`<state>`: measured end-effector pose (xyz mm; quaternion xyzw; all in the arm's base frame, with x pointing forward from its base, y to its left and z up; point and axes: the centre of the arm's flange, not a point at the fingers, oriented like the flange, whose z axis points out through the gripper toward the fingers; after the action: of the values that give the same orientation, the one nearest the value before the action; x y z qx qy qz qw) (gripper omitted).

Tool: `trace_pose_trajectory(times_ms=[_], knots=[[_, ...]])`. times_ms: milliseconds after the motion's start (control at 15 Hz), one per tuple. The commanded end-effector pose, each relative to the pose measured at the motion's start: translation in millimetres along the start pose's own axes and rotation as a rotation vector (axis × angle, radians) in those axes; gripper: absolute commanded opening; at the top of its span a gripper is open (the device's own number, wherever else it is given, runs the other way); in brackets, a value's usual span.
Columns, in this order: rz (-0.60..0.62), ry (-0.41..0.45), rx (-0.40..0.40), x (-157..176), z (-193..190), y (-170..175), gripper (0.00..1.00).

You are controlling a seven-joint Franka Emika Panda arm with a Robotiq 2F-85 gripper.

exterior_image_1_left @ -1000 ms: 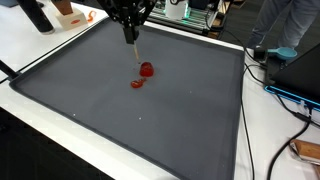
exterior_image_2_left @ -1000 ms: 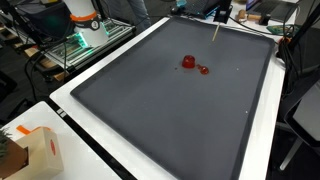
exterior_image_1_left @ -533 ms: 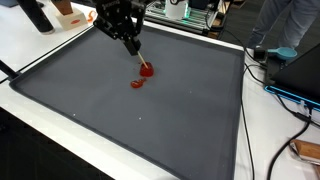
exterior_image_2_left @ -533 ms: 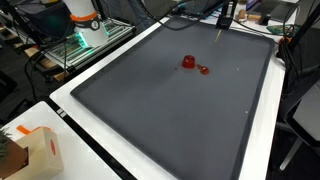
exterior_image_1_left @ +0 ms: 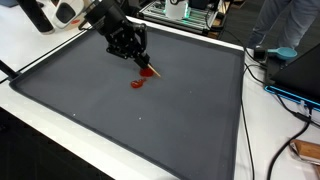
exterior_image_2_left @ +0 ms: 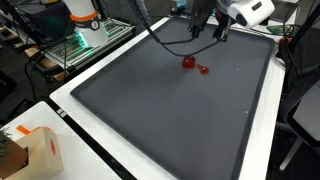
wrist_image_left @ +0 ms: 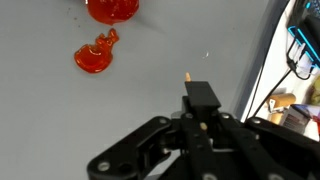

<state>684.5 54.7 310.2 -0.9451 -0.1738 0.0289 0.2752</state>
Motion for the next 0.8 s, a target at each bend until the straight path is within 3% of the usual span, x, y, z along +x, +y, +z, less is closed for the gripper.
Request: trace_pose_trajectory(times_ms=[0,733], knots=[[0.027,-0.007,0.101,6,14,15,0.03],[0.074,0.004,0.172,7,42,43,0.03]])
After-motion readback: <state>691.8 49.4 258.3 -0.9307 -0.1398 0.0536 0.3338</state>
